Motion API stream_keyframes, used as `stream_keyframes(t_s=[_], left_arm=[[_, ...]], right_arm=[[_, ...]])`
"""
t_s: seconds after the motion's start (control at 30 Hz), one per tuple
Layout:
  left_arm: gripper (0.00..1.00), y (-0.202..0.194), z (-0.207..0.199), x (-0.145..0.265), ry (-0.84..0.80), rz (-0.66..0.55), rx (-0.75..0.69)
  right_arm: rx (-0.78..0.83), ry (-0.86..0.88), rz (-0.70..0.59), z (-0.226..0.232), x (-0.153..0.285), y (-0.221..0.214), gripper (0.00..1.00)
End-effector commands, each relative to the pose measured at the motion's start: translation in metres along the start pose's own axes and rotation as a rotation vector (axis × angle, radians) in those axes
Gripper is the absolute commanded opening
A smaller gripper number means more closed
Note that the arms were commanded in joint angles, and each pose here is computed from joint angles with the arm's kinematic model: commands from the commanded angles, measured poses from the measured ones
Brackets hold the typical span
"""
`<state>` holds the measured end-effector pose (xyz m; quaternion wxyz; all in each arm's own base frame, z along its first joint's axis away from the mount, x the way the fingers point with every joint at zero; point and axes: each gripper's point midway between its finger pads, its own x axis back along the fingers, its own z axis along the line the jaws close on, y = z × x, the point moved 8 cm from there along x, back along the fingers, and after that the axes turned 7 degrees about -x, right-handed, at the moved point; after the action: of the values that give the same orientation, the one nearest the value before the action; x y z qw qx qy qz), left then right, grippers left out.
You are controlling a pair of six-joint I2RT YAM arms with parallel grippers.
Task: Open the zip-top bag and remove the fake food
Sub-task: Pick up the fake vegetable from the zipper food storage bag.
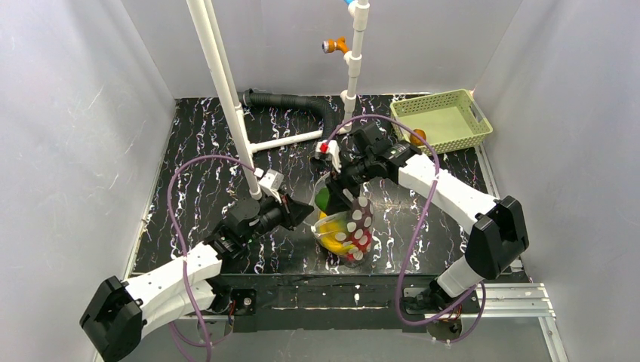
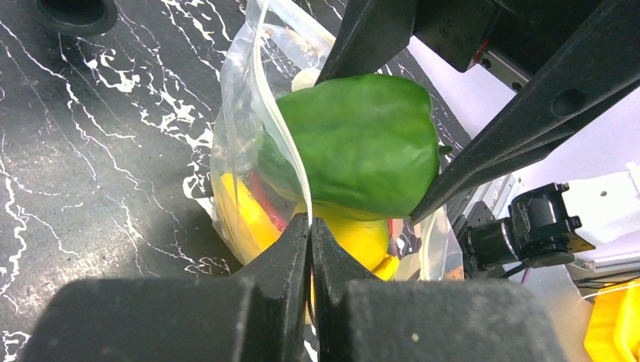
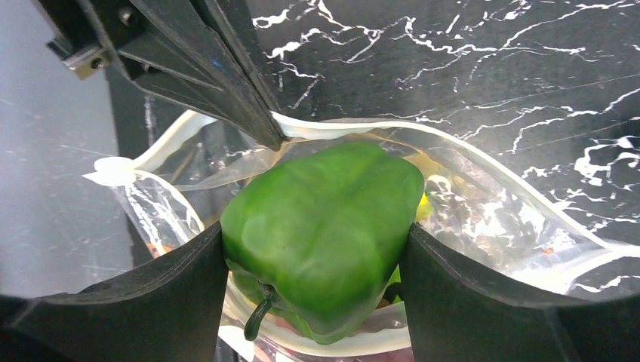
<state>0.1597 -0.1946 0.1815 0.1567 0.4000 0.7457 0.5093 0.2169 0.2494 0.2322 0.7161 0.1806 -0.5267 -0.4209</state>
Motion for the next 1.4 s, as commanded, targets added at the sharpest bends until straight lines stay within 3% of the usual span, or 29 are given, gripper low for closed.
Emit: stream_keyframes(t_s=[0.0, 0.3, 0.93, 1.37], left_arm=[[0.0, 0.016, -0.008, -0.007, -0.038, 0.011, -0.057], [0.0, 0.024, -0.002, -0.01, 0.044, 0.036, -0.095], [0.0, 0.045, 0.0, -0.01, 0.131, 0.024, -0.15], [0.0, 0.046, 0.0, -0.012, 0.134, 0.031, -0.155]], right_arm=[[-0.058, 0.126, -0.1, 0.012, 0.016, 0.019, 0.13], [-0.184, 0.222, -0.174, 0.007, 0.04, 0.033, 0.12], [-0.095, 0.332, -0.295, 0.045, 0.084, 0.037, 0.11], [-0.118, 0.219, -0.453, 0.02, 0.138, 0.037, 0.11]])
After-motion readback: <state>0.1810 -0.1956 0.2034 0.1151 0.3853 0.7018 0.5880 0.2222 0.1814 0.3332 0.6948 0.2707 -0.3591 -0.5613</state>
